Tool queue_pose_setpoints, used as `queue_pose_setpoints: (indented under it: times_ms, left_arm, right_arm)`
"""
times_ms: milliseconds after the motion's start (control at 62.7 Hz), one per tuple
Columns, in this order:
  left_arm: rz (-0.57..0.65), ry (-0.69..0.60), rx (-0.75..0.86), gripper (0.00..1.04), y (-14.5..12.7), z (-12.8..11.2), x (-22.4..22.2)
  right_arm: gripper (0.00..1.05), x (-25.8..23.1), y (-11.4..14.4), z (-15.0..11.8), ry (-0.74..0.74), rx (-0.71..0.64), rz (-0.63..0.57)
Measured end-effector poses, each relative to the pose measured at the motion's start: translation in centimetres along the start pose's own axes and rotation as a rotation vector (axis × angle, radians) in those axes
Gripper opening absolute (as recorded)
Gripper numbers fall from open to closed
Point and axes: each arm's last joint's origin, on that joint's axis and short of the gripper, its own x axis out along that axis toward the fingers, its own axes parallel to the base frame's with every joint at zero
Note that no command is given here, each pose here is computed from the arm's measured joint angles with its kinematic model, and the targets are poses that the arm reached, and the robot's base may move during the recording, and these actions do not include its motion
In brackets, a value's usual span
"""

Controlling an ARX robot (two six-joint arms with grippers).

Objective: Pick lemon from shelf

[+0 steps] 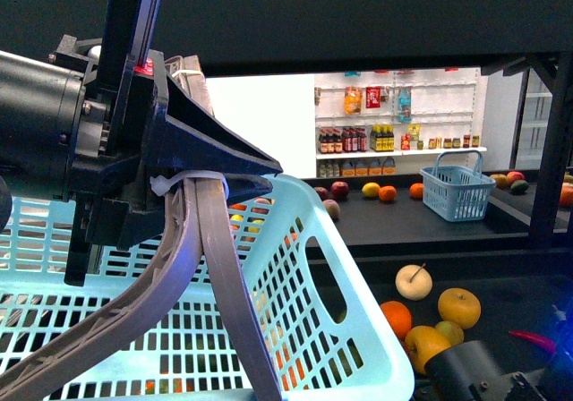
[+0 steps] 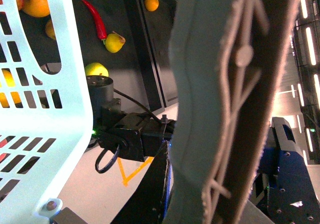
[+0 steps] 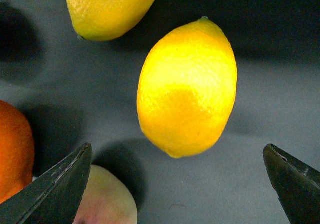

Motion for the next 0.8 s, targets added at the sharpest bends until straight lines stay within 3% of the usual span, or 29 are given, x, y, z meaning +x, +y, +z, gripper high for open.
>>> queue_pose_setpoints:
  times_ms: [797]
  left_arm:
    - [0.0,0.0,0.0,0.11,0.0,0.0,0.0]
  right_arm:
    - [1.02,4.8,-0.5,0.4,-0.003,-0.038,-0.006]
